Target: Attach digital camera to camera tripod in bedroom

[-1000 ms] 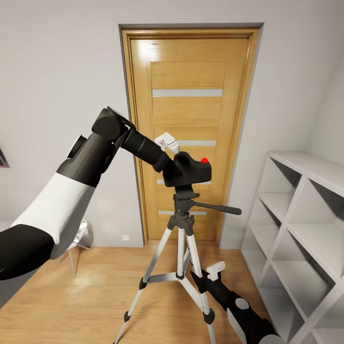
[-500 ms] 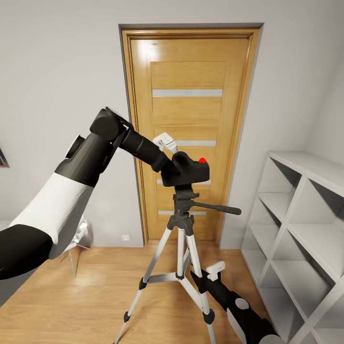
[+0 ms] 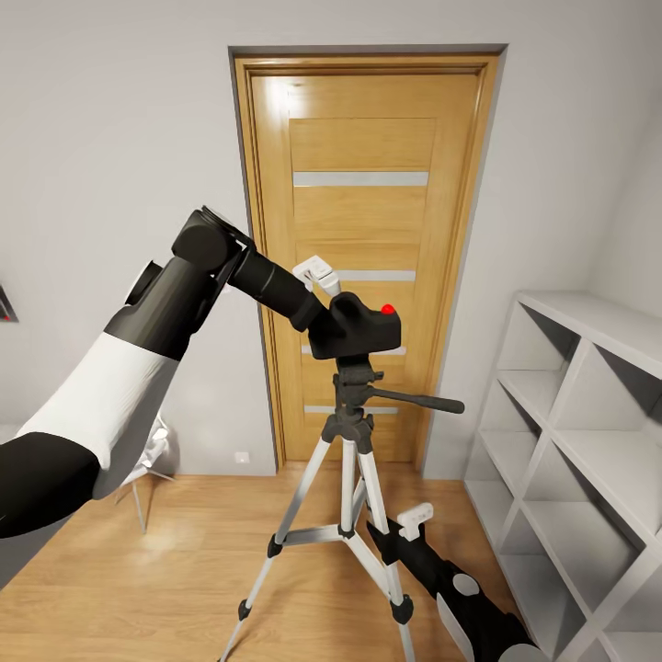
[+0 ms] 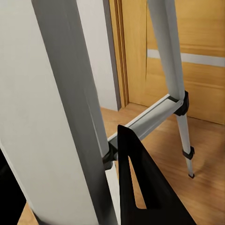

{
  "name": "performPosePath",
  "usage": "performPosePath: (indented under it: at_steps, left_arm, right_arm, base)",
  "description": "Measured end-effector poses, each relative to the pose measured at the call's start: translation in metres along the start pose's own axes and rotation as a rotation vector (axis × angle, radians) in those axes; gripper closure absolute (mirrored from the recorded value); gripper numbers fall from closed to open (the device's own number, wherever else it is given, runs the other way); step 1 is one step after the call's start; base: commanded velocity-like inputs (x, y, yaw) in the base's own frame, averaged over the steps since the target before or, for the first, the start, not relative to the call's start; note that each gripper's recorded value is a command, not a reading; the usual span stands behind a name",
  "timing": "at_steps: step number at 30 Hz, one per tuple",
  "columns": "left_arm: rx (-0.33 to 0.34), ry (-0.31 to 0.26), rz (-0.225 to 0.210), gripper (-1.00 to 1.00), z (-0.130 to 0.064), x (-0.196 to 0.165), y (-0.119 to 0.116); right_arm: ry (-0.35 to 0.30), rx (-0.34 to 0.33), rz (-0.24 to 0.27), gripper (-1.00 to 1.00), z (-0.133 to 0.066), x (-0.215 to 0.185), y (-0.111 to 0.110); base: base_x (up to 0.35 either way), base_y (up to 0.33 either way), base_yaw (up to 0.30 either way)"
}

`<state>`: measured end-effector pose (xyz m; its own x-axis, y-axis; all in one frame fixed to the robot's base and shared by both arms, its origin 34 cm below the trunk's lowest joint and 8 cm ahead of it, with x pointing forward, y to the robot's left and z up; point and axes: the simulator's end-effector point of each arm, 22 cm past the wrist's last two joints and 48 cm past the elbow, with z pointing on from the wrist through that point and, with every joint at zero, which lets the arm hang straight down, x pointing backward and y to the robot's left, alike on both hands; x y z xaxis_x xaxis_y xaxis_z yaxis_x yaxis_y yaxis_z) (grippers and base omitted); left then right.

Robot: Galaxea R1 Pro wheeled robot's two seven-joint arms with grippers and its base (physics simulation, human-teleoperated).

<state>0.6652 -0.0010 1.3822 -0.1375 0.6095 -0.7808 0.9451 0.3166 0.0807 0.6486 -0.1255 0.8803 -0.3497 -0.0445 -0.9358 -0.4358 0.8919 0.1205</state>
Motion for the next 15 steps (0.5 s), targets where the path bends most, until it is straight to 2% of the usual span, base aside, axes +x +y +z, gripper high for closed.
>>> performPosePath:
  at_steps: [15]
  left_arm:
    - [0.001,0.004,0.0,1.0,0.0013,0.0007,-0.0004]
  right_arm:
    - [-0.001,-0.002,-0.004,1.0,0.0,-0.0002,0.0004]
  base:
    - [0.0,0.0,0.0]
